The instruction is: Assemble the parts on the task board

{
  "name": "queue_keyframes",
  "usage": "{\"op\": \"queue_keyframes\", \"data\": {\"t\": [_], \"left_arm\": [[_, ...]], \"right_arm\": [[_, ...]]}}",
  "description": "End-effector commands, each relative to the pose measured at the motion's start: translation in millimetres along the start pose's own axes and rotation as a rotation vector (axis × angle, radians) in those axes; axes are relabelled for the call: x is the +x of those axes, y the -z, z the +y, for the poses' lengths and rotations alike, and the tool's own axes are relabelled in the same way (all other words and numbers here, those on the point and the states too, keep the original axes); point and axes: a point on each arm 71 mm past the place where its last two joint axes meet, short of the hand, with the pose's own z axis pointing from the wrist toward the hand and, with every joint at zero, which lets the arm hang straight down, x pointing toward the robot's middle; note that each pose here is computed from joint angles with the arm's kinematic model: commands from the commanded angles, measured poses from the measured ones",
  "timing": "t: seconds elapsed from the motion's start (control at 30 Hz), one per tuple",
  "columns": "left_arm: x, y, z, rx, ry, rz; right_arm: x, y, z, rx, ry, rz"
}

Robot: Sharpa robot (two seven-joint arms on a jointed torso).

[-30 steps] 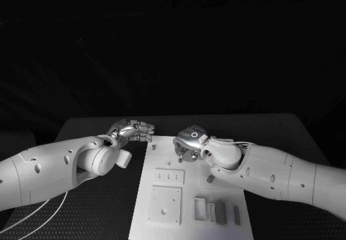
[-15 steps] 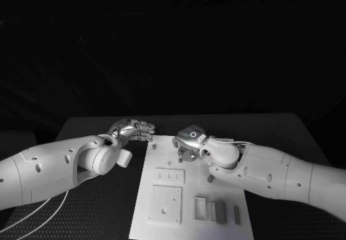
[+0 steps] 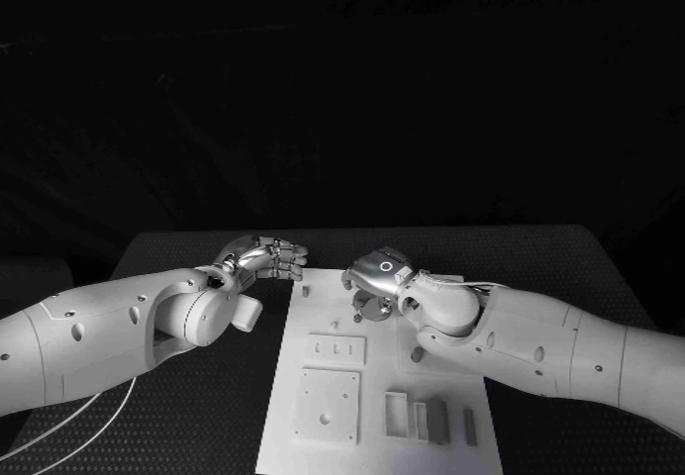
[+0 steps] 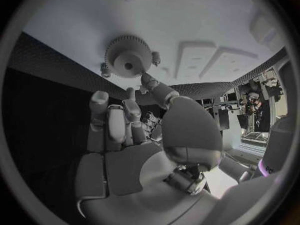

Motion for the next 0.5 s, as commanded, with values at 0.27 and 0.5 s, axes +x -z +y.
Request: {"op": "queue_keyframes", "data": {"t": [0.27, 0.5], "left_arm": [[1.1, 0.4, -1.6, 0.009, 0.005, 0.01], [0.3, 1.0, -1.8, 0.01, 0.004, 0.005]], "right_arm": [[-7.4, 16.6, -4.1, 0.001, -0.064, -0.067], [-3.1, 31.3, -16.7, 0.026, -0.074, -0.017]]}}
